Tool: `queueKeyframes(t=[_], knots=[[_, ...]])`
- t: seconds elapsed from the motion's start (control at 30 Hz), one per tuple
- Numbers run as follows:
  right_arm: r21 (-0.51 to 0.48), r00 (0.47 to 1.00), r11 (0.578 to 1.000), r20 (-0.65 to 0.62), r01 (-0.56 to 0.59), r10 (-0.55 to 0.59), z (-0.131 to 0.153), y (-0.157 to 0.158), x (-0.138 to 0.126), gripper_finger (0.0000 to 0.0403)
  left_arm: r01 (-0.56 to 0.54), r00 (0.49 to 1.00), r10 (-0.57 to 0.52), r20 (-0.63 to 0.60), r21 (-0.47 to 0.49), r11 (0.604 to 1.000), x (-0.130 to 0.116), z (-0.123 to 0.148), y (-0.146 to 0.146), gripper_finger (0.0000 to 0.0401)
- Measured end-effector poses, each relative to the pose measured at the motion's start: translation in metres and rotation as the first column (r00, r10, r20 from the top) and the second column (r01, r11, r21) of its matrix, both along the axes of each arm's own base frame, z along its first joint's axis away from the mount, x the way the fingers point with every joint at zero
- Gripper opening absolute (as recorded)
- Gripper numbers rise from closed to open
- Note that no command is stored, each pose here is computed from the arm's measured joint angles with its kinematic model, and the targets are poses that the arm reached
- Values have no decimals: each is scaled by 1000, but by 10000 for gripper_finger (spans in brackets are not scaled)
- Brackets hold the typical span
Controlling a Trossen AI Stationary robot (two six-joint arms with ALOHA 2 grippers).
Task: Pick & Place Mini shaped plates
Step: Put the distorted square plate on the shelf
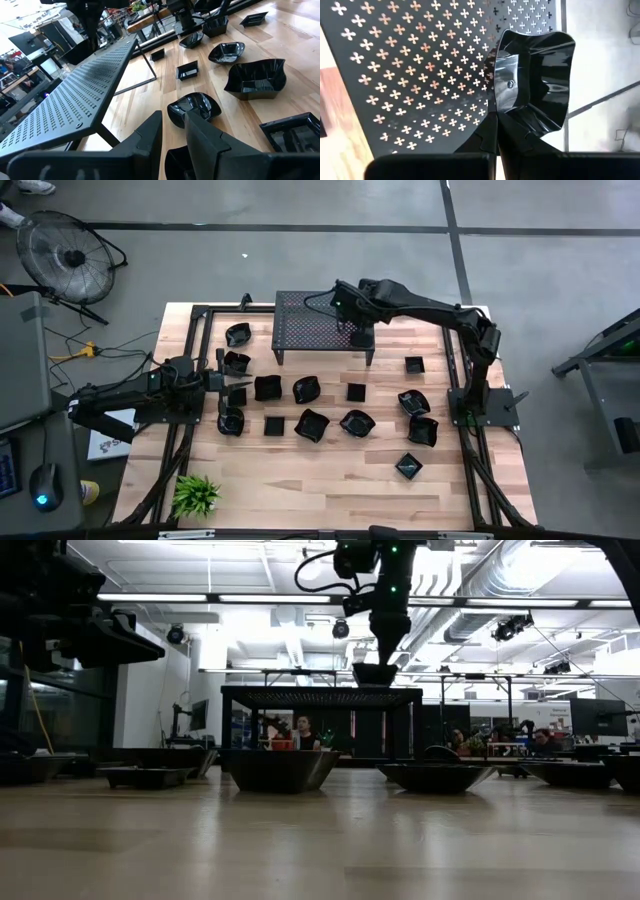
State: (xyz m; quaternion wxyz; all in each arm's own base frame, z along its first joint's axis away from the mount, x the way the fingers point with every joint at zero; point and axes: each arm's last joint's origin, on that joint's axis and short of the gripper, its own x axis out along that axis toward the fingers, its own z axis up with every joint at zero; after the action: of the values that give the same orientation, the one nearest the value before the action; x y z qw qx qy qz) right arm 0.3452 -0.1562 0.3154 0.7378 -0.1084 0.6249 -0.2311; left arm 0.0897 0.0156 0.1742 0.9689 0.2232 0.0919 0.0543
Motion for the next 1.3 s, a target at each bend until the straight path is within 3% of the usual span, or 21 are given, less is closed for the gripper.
queueKeyframes(t=[0.73, 1.0, 1.3], knots=[[86, 1000, 996, 13, 8, -9, -2, 4, -2, 0, 0, 1000, 0, 0, 0, 1000, 0, 0, 0, 80], [13, 999, 999, -25, 35, -34, -6, 1, 1, 0, 0, 1000, 0, 0, 0, 1000, 0, 0, 0, 80], [1, 999, 1000, -37, 27, -27, -14, 4, 9, 0, 0, 1000, 0, 0, 0, 1000, 0, 0, 0, 80]])
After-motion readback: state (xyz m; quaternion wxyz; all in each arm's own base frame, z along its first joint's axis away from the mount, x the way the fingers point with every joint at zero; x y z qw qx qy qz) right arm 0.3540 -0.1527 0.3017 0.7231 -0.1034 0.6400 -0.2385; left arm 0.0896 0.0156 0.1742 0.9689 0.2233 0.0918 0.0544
